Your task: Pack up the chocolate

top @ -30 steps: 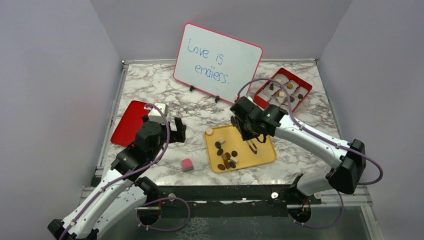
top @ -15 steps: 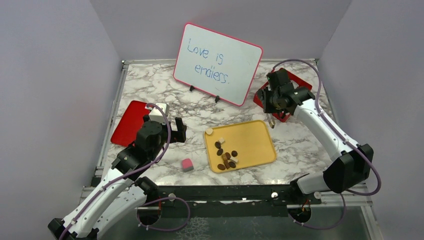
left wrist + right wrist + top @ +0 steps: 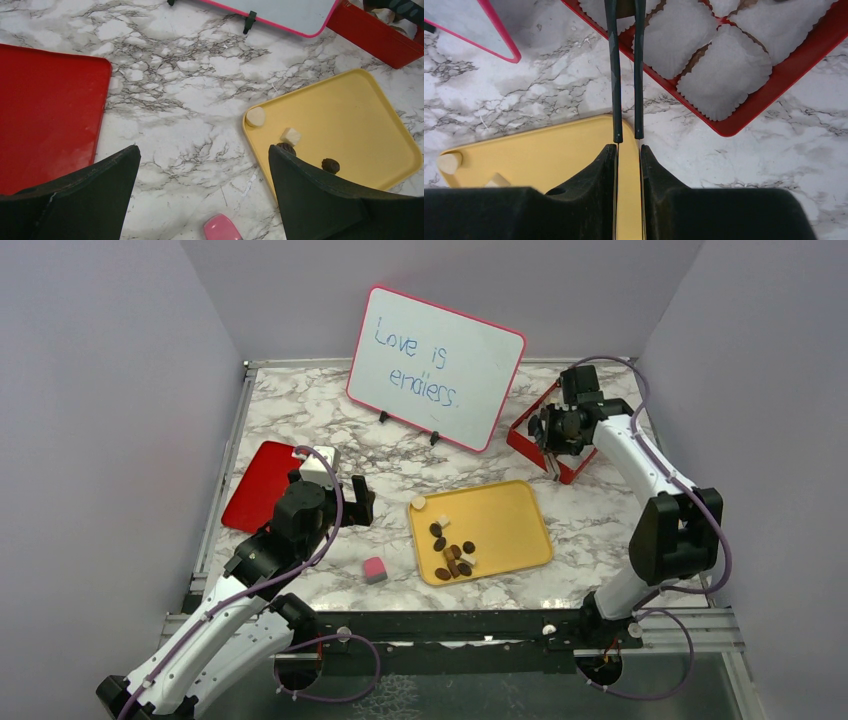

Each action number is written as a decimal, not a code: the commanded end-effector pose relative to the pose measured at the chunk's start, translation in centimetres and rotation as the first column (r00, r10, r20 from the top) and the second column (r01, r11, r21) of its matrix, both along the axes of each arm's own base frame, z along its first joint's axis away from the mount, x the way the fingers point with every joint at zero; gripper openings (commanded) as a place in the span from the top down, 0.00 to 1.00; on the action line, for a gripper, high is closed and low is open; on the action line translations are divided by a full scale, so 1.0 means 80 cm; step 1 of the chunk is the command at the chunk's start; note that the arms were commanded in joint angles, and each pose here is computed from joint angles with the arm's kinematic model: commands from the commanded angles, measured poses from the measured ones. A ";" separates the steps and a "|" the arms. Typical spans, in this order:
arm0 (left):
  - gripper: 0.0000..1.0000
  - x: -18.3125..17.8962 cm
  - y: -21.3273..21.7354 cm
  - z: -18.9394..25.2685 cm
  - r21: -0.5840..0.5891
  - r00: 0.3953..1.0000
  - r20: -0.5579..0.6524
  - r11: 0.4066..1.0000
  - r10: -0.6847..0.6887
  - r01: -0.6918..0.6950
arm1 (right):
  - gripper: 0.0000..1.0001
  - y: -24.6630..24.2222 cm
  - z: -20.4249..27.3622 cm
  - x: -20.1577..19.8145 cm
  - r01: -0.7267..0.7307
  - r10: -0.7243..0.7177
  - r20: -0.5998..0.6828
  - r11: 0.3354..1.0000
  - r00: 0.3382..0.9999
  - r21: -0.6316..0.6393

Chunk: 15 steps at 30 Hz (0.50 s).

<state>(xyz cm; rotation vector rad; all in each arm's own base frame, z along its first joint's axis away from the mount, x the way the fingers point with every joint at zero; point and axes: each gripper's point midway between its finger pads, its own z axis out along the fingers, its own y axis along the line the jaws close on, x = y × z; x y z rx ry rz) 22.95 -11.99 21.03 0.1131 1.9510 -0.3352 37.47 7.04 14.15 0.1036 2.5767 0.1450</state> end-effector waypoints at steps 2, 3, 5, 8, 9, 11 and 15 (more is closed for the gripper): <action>0.01 -0.002 -0.005 0.002 -0.011 1.000 0.014 1.000 -0.026 0.026 | 0.80 -0.003 0.016 0.033 -0.018 0.018 0.073 1.000 0.997 -0.001; 0.01 -0.002 -0.005 0.002 -0.010 1.000 0.014 1.000 -0.026 0.026 | 0.80 -0.003 0.013 0.034 -0.023 0.023 0.069 1.000 0.997 0.000; 0.01 -0.001 -0.005 0.001 -0.008 1.000 0.011 1.000 -0.026 0.026 | 0.80 -0.002 0.007 0.034 -0.035 0.035 0.058 0.999 0.998 0.008; 0.01 -0.001 -0.006 0.000 -0.007 1.000 0.010 1.000 -0.027 0.027 | 0.79 -0.003 -0.005 0.034 -0.042 0.042 0.033 0.999 0.999 0.004; 0.01 -0.001 -0.006 0.001 -0.009 1.000 0.010 1.000 -0.029 0.030 | 0.78 -0.004 -0.008 0.034 -0.041 0.041 0.025 0.999 0.999 0.000; 0.01 -0.001 -0.007 0.001 -0.008 1.000 0.010 1.000 -0.030 0.030 | 0.78 -0.005 -0.012 0.034 -0.045 0.045 0.017 0.999 0.999 0.002; 0.01 -0.001 -0.007 0.000 -0.006 1.000 0.007 1.000 -0.030 0.030 | 0.76 -0.002 -0.020 0.033 -0.057 0.057 -0.003 0.998 0.998 0.013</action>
